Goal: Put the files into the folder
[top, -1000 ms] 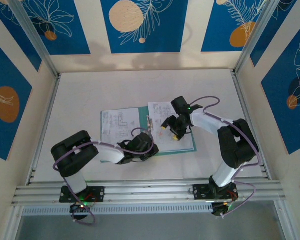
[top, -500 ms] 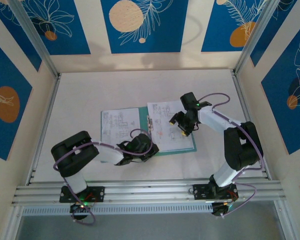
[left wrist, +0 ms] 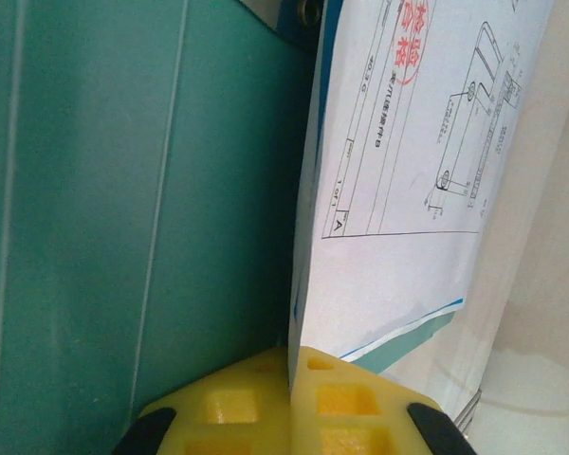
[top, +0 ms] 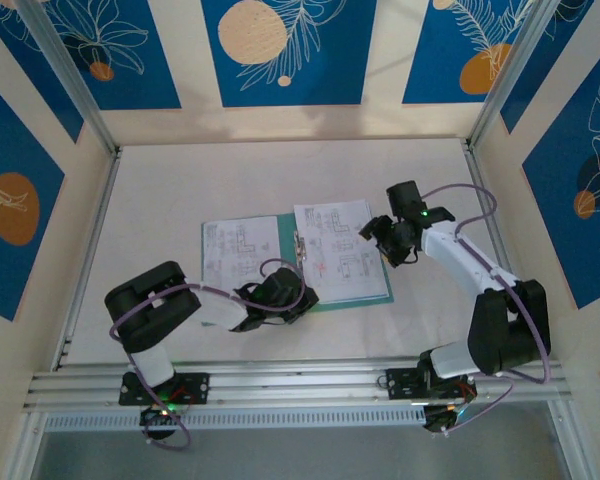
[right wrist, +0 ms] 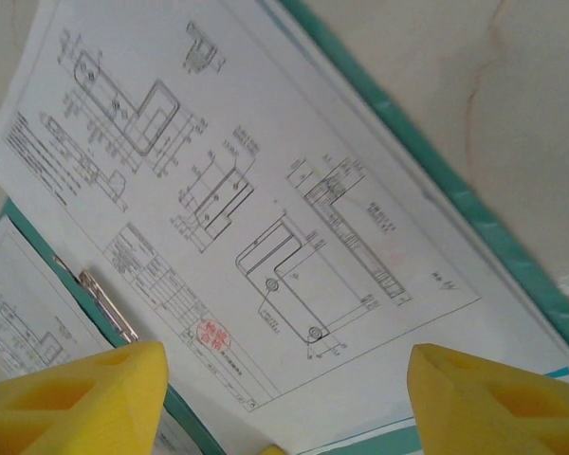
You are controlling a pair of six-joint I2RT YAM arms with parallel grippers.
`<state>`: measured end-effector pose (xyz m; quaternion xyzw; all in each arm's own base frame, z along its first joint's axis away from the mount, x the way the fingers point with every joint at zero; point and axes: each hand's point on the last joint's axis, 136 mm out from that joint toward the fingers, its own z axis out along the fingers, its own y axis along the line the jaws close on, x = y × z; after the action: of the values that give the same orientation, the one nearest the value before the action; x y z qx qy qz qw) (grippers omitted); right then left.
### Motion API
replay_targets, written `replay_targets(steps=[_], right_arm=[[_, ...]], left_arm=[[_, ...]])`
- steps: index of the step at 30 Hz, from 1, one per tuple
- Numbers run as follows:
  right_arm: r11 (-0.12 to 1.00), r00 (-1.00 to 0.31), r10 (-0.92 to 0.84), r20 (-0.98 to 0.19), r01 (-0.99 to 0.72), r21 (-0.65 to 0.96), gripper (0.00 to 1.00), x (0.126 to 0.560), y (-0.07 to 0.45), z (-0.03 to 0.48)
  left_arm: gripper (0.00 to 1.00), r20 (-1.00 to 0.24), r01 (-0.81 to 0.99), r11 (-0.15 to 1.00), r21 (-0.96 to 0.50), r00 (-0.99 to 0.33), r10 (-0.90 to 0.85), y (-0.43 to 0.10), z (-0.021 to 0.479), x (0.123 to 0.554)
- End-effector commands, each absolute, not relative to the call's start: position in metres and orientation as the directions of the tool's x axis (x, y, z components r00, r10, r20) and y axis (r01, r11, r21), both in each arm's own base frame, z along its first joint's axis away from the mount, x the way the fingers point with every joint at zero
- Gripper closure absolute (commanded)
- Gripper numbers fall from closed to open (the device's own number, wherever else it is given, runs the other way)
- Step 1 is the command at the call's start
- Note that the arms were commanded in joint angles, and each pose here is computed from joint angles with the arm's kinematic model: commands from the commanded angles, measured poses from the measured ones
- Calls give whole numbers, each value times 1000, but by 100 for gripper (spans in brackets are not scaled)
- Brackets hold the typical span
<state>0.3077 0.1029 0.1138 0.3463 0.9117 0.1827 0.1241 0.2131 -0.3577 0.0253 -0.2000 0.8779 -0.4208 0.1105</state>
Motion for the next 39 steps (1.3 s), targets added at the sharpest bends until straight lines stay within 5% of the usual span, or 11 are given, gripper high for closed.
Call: replay_targets(steps=[1, 6, 15, 26, 39], right_arm=[[690, -717, 690, -97, 610, 389, 31, 297, 90, 111], [686, -717, 691, -91, 610, 395, 31, 295, 87, 110], [689, -724, 684, -90, 601, 405, 31, 294, 88, 110], [699, -738, 669, -93, 581, 418, 30, 294, 92, 112], [758, -804, 586, -103, 499, 421, 30, 300, 130, 114]], left_arm=[[100, -21, -265, 569, -779, -895, -446, -358, 19, 209], [100, -21, -266, 570, -778, -894, -447, -357, 20, 208], [72, -38, -256, 578, -775, -894, -447, -356, 30, 207], [54, -48, -260, 598, -758, -892, -449, -349, 38, 200], [49, -111, -260, 665, -700, -880, -461, -316, 49, 191]])
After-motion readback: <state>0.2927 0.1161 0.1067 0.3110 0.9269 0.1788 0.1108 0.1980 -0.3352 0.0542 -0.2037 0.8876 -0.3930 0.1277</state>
